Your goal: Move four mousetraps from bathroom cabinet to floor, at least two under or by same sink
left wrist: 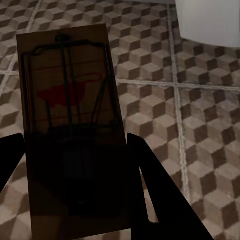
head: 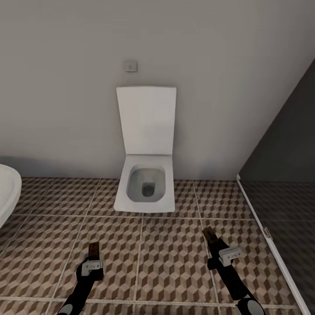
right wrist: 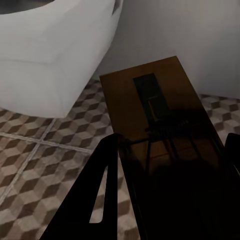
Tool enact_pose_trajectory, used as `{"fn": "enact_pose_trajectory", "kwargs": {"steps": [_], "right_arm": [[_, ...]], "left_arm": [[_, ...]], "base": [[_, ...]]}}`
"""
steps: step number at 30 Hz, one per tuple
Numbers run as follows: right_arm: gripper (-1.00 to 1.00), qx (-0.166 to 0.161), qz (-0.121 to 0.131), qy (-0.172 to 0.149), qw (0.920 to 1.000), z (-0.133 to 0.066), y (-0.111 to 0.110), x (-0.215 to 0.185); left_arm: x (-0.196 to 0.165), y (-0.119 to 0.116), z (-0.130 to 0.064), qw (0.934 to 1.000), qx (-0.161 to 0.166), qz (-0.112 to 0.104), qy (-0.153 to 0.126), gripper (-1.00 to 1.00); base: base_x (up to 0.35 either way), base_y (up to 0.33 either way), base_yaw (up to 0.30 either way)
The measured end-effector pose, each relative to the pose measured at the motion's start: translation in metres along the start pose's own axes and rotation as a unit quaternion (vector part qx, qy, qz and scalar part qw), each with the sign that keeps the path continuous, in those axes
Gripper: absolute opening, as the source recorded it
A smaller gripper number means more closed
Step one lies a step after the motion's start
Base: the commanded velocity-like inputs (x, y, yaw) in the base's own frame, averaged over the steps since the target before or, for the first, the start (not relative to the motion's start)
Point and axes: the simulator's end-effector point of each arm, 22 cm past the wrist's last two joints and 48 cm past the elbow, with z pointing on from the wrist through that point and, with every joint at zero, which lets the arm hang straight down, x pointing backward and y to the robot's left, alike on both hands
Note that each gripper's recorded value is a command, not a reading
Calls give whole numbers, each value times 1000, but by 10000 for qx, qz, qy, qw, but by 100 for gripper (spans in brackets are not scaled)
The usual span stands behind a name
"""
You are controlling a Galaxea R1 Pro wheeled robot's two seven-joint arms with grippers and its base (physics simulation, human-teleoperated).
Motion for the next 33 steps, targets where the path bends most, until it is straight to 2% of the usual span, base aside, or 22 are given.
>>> {"fn": "enact_pose_trajectory", "kwargs": {"steps": [25, 33], "right_arm": [[-100, 0, -1, -4, 10000, 10, 1, 52], [-100, -2, -5, -4, 10000, 12, 2, 70]], "left_arm": [[49, 2, 23, 10000, -2, 1, 3, -100], [66, -5, 30, 10000, 30, -45, 9, -100]], "base": [[0, 0, 0], [0, 0, 0]]}}
